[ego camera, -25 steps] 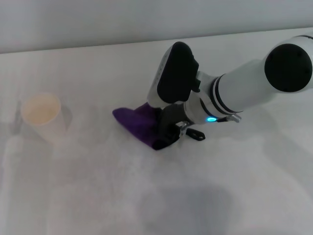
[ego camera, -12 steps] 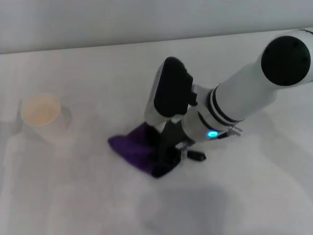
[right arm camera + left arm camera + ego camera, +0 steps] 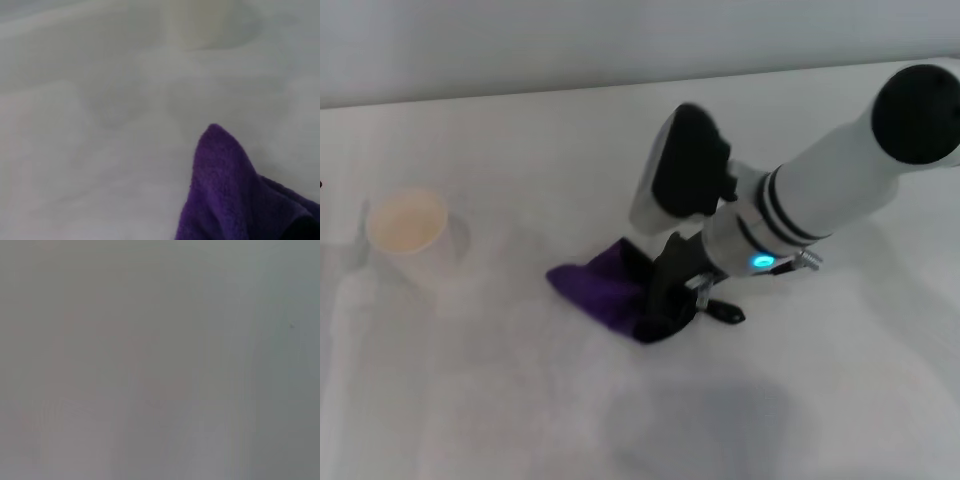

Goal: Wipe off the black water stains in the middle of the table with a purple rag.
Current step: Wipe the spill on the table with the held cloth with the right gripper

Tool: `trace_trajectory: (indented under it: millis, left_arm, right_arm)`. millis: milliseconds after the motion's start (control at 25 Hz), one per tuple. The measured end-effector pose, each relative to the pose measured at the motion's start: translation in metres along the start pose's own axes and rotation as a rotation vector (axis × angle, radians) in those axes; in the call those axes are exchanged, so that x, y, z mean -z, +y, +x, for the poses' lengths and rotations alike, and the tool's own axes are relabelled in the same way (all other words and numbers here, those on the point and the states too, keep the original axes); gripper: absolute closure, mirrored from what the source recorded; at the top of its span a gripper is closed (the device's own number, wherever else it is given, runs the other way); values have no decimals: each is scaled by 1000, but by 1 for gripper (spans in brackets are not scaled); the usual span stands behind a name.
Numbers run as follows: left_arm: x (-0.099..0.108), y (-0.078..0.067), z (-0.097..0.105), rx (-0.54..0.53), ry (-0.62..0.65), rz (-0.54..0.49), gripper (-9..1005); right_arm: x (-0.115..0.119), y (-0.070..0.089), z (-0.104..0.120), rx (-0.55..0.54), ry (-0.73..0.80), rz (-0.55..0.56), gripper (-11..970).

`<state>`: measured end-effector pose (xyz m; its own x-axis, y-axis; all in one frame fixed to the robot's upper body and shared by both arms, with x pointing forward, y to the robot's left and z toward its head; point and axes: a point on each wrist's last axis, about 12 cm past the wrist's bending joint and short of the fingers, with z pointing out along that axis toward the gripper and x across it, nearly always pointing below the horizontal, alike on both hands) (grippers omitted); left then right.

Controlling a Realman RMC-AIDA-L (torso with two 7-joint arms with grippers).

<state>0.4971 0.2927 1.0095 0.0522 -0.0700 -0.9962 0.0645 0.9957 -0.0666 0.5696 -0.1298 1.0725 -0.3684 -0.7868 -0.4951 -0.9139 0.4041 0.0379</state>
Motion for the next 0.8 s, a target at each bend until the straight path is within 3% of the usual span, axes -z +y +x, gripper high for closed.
trace_trajectory:
  millis: [200, 800]
  left_arm:
    - [0, 0, 0, 2, -1, -4, 135]
    - [1, 4, 0, -5, -2, -15, 134]
  right_arm:
    - [8, -23, 12, -70, -11, 75, 898]
    - [53, -56, 52, -190, 28, 192, 887]
